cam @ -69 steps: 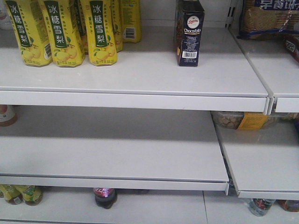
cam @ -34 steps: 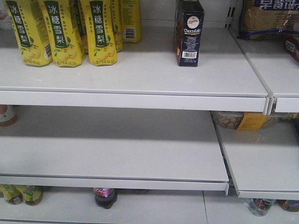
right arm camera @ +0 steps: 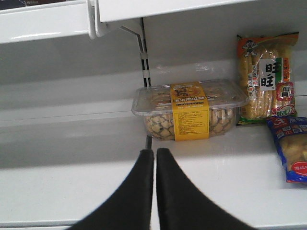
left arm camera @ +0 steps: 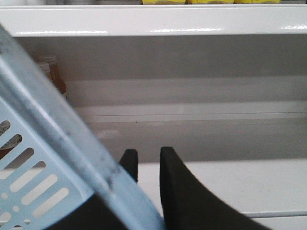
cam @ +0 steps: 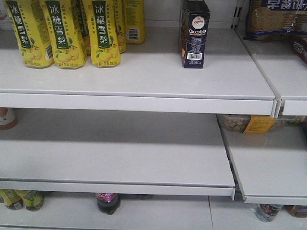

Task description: Left arm holds basket, right arm returns cookies

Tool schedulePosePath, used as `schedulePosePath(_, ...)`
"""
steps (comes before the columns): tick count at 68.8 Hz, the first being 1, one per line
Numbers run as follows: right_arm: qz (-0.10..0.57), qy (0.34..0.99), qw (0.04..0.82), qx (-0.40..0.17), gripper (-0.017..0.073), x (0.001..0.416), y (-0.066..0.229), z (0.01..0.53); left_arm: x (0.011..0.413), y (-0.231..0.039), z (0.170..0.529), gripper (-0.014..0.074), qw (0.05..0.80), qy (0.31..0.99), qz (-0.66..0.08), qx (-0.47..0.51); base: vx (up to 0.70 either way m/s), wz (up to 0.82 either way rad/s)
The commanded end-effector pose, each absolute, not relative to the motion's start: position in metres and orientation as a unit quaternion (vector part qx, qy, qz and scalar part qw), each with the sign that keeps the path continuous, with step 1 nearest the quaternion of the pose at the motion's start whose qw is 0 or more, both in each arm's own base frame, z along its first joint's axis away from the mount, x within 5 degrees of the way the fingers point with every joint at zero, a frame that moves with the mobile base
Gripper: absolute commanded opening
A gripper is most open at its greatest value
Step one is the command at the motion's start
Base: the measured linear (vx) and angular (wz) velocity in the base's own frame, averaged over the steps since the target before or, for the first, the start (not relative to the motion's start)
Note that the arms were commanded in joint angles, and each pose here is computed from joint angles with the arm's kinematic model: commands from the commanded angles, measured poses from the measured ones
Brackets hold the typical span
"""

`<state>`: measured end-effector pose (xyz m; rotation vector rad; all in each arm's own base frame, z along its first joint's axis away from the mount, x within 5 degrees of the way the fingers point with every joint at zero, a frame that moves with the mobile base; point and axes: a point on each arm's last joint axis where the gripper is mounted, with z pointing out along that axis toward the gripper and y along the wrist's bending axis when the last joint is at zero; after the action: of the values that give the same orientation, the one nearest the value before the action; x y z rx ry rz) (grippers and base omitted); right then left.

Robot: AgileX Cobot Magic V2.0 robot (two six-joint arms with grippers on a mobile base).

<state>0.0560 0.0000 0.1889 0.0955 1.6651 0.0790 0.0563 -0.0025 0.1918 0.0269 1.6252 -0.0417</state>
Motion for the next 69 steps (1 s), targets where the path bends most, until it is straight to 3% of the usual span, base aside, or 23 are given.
schedulePosePath(1,0.034,0.714,0.698,0.040,-0.0006,0.0561,-0.0003,0.1946,0.0544,-0.0024,0.2095,-0.0006,0.732,0.681,-0.011,0.020,0.00,0.00)
schedulePosePath(69,0.034,0.714,0.698,0.040,-0.0006,0.0561,-0.0003,0.1946,0.0544,-0.0024,0.2095,-0.0006,0.732,0.681,-0.011,0.020,0.00,0.00)
